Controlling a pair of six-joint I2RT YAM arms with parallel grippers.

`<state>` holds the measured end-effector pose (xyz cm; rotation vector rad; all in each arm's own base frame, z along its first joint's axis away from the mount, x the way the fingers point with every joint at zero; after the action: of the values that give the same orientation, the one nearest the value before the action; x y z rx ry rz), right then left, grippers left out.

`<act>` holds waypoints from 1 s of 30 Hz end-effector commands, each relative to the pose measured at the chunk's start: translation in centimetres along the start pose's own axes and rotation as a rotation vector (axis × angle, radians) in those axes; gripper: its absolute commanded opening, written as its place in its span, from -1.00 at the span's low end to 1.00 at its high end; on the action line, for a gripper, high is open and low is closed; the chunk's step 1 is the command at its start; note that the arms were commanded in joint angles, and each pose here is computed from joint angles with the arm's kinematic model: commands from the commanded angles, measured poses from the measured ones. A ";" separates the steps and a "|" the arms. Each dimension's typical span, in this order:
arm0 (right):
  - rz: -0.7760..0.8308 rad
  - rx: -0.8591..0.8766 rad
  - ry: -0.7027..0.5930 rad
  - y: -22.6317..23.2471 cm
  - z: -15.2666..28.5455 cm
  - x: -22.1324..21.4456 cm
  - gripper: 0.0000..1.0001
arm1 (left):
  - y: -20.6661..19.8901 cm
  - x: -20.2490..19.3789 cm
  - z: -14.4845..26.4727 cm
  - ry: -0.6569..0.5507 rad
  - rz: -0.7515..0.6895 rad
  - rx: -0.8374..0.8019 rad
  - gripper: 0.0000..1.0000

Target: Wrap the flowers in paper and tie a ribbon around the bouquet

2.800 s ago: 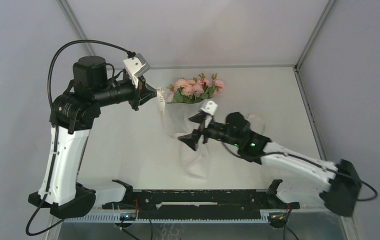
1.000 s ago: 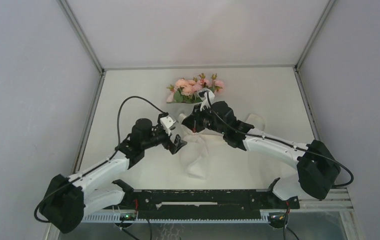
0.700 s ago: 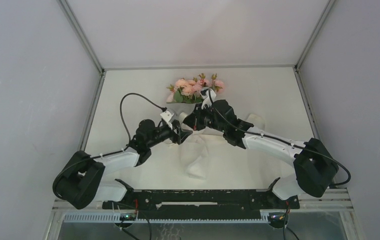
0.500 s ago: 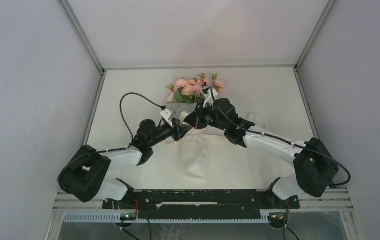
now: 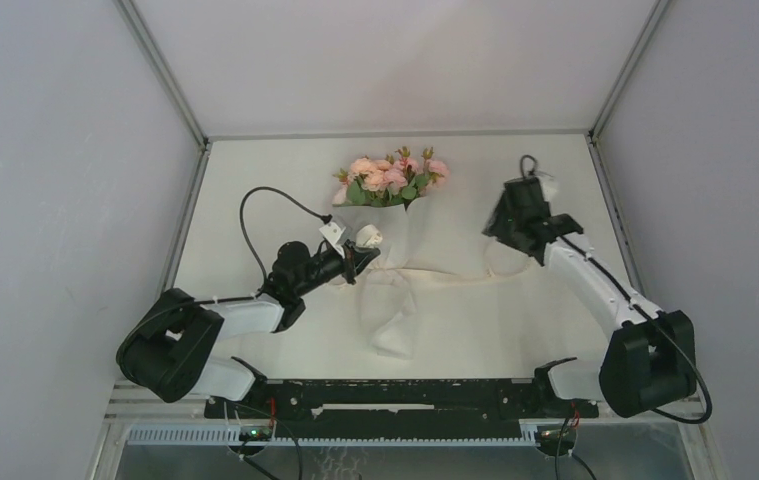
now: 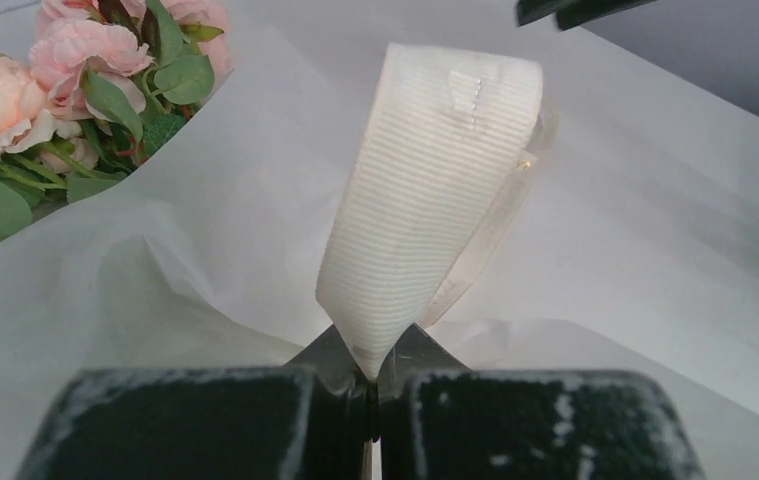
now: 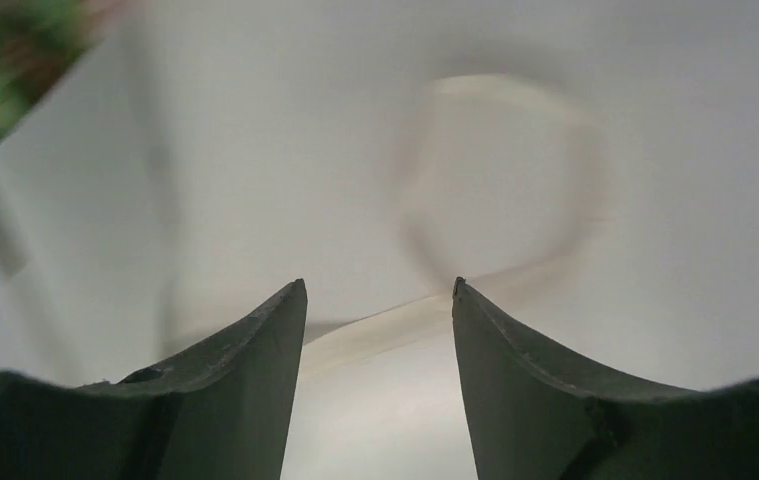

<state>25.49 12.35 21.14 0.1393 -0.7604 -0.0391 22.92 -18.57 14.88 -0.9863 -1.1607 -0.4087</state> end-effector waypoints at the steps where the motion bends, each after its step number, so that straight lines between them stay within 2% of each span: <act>1: -0.091 -0.328 0.196 -6.9 0.4 -1.9 0.28 | -0.1 0.3 0.2 -0.024 -0.130 -0.047 -1.00; 6: 0.026 -0.057 0.145 -4.5 -1.9 0.0 0.31 | 0.0 0.1 0.5 -0.009 -0.140 -0.041 -1.00; 12: 0.035 -0.053 0.312 -5.5 -7.6 -1.2 0.32 | -0.2 -0.1 0.8 -0.004 -0.168 -0.071 -1.00; 15: 0.063 -0.082 0.390 -5.7 -9.7 -1.5 0.18 | -0.2 -0.1 0.9 -0.005 -0.193 -0.073 -1.00; 16: 0.065 -0.099 0.406 -5.9 -10.2 -1.7 0.06 | -0.2 -0.1 1.0 -0.005 -0.207 -0.077 -1.00; 17: 0.061 -0.093 0.422 -6.0 -10.6 -1.9 -0.16 | -0.2 -0.1 1.0 -0.006 -0.218 -0.081 -1.00; 18: 0.055 -0.081 0.434 -6.1 -10.7 -2.0 -0.76 | -0.2 -0.1 1.0 -0.004 -0.225 -0.085 -1.00; 19: 0.048 -0.083 0.437 -6.3 -10.5 -1.9 -1.00 | -0.2 0.0 1.1 -0.007 -0.237 -0.087 -1.00; 20: 0.044 -0.084 0.427 -6.4 -10.0 -1.6 -1.00 | -0.2 0.0 1.1 -0.006 -0.249 -0.088 -1.00; 23: -0.009 -0.103 0.271 -7.4 -6.8 1.8 -1.00 | -0.1 -0.1 1.2 0.001 -0.289 -0.095 -1.00; 26: -0.097 -0.085 -0.019 -6.5 -2.2 8.6 -1.00 | -0.2 -0.4 1.4 0.019 -0.351 -0.127 -1.00; 28: -0.068 0.000 -0.200 -1.7 0.4 12.7 -1.00 | -0.3 -0.7 1.5 0.039 -0.410 -0.152 -1.00; 30: 0.038 0.145 -0.318 6.0 2.7 15.7 -1.00 | -0.5 -0.9 1.7 0.059 -0.444 -0.173 -1.00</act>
<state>33.31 6.34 21.64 0.0469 -0.6288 -0.1245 22.07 -17.66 14.19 -0.8770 -1.2589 -0.7301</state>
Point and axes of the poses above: each gripper's point midway between its finger pads, its own z axis back along the fingers, its own y axis along the line the jaws close on, x = y × z, the point moved 10 cm from there along z, back along the fingers, and after that the axes turned 15 degrees about z, right-handed, at the moved point
